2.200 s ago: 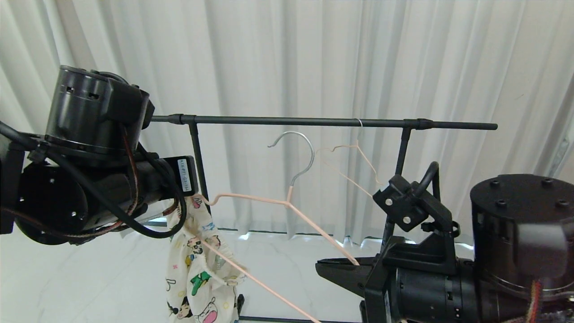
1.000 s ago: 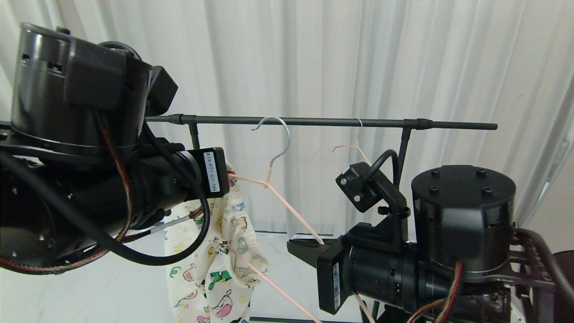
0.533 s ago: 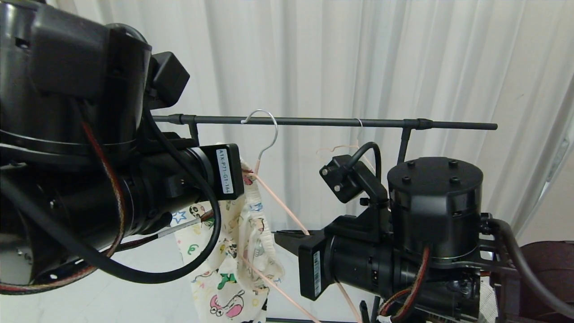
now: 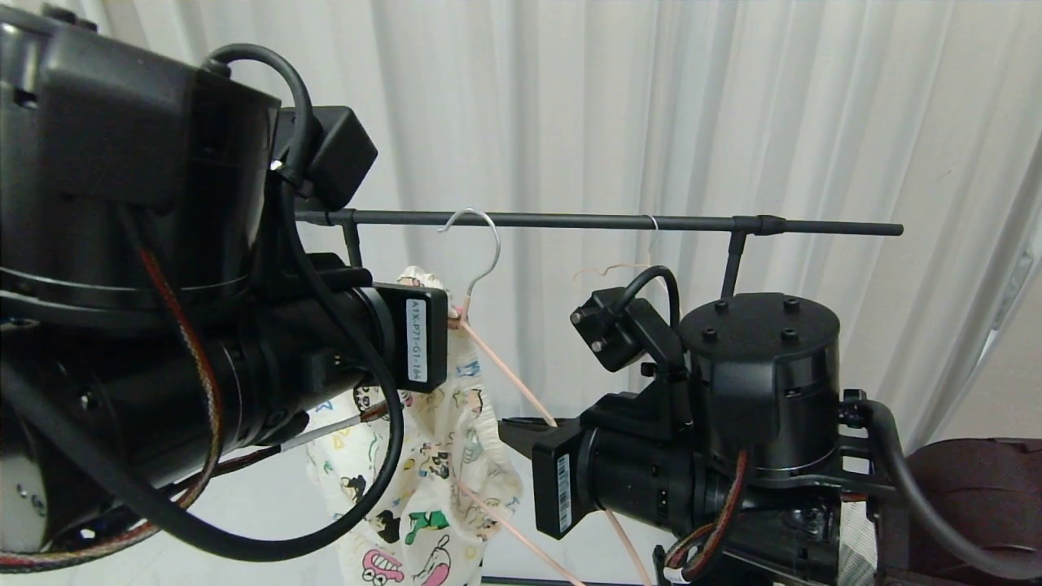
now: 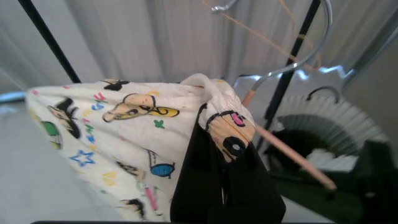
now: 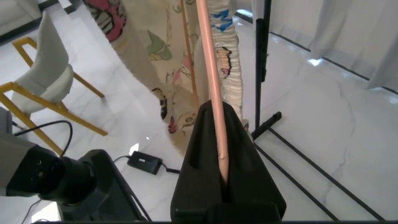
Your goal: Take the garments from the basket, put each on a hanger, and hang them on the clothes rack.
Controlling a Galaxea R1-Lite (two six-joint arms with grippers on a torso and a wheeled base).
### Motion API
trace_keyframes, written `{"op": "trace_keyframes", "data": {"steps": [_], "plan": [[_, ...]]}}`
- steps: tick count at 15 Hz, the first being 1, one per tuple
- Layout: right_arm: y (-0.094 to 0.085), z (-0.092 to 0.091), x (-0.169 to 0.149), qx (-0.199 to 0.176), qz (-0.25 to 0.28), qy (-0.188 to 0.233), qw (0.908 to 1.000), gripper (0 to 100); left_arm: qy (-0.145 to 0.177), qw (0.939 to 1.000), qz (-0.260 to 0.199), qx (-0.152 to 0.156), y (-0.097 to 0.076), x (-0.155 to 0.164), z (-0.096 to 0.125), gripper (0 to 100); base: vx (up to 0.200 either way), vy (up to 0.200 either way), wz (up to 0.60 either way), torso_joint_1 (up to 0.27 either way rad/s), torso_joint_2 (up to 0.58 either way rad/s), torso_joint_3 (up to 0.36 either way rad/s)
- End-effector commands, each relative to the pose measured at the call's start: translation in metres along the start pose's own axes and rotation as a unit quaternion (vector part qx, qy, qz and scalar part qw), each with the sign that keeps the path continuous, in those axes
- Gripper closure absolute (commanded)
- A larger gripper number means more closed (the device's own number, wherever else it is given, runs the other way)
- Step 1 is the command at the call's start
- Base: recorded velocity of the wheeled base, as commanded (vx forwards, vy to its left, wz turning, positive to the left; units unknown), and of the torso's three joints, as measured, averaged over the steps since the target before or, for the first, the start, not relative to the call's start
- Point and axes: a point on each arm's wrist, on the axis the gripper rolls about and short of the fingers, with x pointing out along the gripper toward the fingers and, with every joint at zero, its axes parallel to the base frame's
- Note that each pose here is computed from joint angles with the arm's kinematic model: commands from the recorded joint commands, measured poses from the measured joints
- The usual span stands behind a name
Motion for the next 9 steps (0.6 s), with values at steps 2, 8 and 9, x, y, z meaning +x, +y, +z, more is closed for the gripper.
{"op": "trace_keyframes", "data": {"steps": [2,8,9], "plan": [[0.0029,-0.0002,-0.0017,0.0,0.003,-0.002,1.0,100,-0.014,0.9999,0.0,0.006,-0.0001,0.0039,-0.0018,100,0.0,0.0,0.0,0.0,0.0,0.0],[0.0039,0.002,-0.0016,0.0,-0.018,-0.033,0.9993,100,-0.02,0.9998,0.005,0.002,0.0034,0.0027,-0.0003,0,0.0,0.0,0.0,0.0,0.0,0.0],[0.0038,0.0028,-0.0021,0.0,-0.024,-0.038,0.999,100,-0.022,0.9997,0.012,0.006,0.0083,0.002,0.0006,0,0.0,0.0,0.0,0.0,0.0,0.0]]}}
